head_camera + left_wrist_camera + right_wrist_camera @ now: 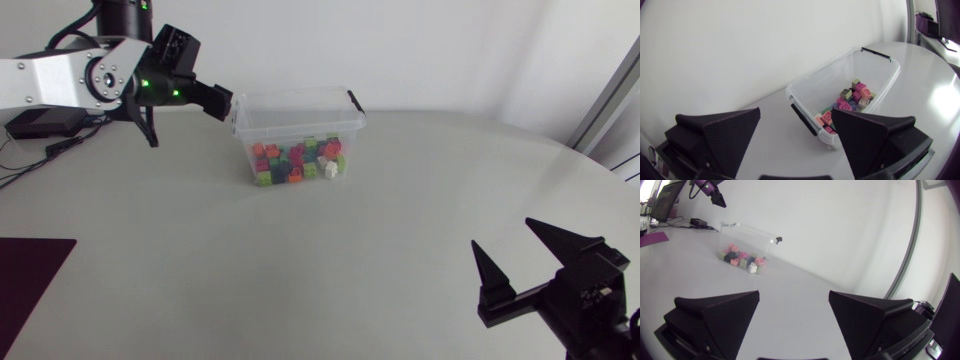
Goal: Place the duplo bricks in the container
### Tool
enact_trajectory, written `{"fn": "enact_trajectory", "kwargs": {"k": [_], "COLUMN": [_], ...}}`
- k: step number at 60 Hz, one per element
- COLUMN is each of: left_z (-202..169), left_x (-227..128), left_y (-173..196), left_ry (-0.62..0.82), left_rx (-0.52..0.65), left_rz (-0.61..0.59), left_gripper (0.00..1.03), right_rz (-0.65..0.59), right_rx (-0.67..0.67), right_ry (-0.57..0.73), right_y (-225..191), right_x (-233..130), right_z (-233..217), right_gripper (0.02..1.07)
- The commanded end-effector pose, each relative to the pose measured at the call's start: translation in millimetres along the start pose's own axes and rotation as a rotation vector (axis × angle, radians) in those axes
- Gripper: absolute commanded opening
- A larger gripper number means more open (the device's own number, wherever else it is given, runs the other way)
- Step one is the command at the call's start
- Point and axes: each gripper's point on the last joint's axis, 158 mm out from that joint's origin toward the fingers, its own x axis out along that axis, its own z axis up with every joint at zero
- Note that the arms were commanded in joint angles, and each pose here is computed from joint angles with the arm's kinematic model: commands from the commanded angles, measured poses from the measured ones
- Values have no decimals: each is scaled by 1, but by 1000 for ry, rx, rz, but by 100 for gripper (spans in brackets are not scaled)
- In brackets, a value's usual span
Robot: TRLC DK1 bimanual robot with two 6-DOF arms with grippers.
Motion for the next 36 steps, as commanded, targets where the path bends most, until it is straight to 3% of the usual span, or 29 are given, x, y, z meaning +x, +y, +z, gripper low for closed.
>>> {"fn": "enact_trajectory", "kwargs": {"k": [1,23,36], "left_z": [-6,-31,-47], "left_x": [-19,-71,-106], "left_y": [9,1,11], "left_ry": [-12,-18,-61], "left_rx": [15,8,-76], "left_rz": [20,26,78], "left_gripper": [99,99,99], "right_rz": [30,25,16], "right_rx": [-16,-11,3], "right_ry": [15,19,21], "right_y": [8,7,5], "right_x": [0,0,0], "right_z": [-6,-6,-7], "right_gripper": [102,102,102]}}
